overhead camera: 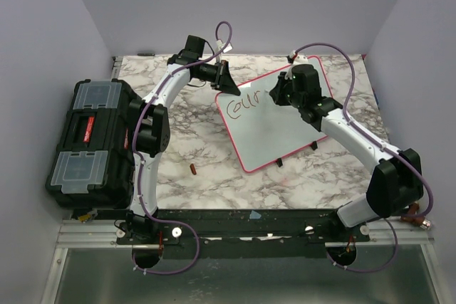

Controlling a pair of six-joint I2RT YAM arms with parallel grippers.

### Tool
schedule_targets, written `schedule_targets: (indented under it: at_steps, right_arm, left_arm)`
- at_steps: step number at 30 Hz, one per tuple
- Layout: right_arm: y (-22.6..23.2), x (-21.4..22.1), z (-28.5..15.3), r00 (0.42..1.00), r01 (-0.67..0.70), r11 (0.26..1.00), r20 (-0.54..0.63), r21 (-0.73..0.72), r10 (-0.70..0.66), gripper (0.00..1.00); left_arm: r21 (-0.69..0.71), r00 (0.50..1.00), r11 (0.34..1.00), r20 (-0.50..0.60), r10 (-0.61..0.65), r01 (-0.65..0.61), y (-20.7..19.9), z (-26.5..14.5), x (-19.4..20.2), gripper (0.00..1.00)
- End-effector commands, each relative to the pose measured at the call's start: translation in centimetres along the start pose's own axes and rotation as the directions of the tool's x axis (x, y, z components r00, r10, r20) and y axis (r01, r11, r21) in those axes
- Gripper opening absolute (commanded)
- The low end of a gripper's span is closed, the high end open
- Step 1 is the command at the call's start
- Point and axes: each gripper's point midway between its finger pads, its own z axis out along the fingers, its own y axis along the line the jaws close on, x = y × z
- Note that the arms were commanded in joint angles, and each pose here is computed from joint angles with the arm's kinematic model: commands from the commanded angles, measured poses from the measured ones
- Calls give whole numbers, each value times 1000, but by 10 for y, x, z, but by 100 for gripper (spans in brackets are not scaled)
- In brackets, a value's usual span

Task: Write a sentence on the whiteboard

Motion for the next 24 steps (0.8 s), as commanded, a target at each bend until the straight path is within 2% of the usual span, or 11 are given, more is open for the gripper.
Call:
schedule_targets:
  at_steps: [1, 17, 24]
  right_arm:
    - [7, -7, 7, 1000, -7, 999, 8, -34, 8, 1]
    - [14, 23, 2, 996, 0, 995, -89, -99, -9, 1]
    - [6, 35, -5, 994, 7, 997, -111, -74, -16, 1]
  left_arm:
    - [-13, 984, 984, 12, 180, -180, -4, 1, -8, 0]
    - [-14, 984, 984, 14, 179, -178, -3, 0, -9, 0]
    - [-14, 984, 984, 13, 177, -177, -3, -1, -8, 0]
